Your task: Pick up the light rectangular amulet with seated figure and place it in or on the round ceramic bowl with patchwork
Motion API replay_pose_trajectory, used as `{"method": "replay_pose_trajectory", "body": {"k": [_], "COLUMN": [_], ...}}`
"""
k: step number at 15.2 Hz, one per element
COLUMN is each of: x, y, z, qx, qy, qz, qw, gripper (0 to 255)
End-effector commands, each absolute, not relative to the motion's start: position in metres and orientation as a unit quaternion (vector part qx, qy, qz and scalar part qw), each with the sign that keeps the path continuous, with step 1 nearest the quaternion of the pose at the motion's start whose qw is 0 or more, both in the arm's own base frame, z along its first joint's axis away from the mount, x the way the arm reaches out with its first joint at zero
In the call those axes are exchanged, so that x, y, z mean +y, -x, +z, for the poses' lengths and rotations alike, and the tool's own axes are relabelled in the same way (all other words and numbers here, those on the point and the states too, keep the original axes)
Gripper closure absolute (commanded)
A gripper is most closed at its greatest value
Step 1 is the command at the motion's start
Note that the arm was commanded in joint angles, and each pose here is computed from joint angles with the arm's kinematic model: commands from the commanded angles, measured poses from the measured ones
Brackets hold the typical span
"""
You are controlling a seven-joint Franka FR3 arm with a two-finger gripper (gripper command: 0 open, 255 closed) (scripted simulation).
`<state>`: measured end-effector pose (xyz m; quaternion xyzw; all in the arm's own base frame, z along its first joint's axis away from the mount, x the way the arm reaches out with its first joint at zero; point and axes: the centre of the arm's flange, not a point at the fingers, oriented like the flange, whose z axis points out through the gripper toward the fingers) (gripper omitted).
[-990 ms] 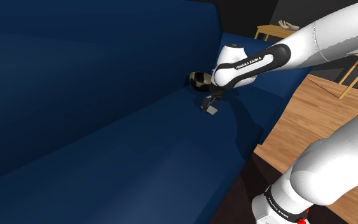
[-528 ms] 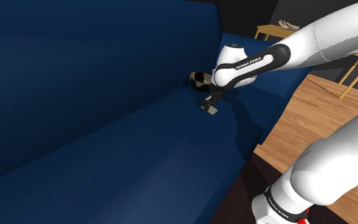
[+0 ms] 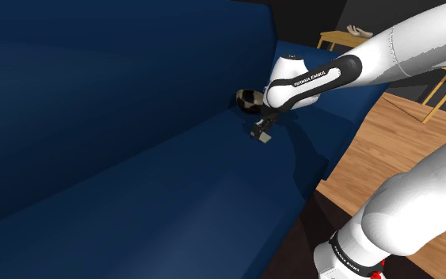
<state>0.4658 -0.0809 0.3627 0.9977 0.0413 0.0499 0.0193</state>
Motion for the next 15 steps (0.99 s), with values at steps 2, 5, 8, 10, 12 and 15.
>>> {"method": "replay_pose_trajectory", "body": {"k": [2, 5, 8, 10, 12, 15], "x": [-0.081, -0.081, -0.081, -0.081, -0.081, -0.081], "y": [-0.466, -0.466, -0.466, -0.466, -0.466, -0.466], "z": [0.373, 0.389, 0.405, 0.415, 0.426, 0.442], "qx": [0.041, 0.041, 0.041, 0.041, 0.041, 0.041], "qy": [-0.998, -0.998, -0.998, -0.998, -0.998, -0.998], "qz": [0.050, 0.050, 0.050, 0.050, 0.050, 0.050], "qw": [0.019, 0.019, 0.019, 0.019, 0.019, 0.019], "gripper": [255, 255, 255, 255, 255, 255]}}
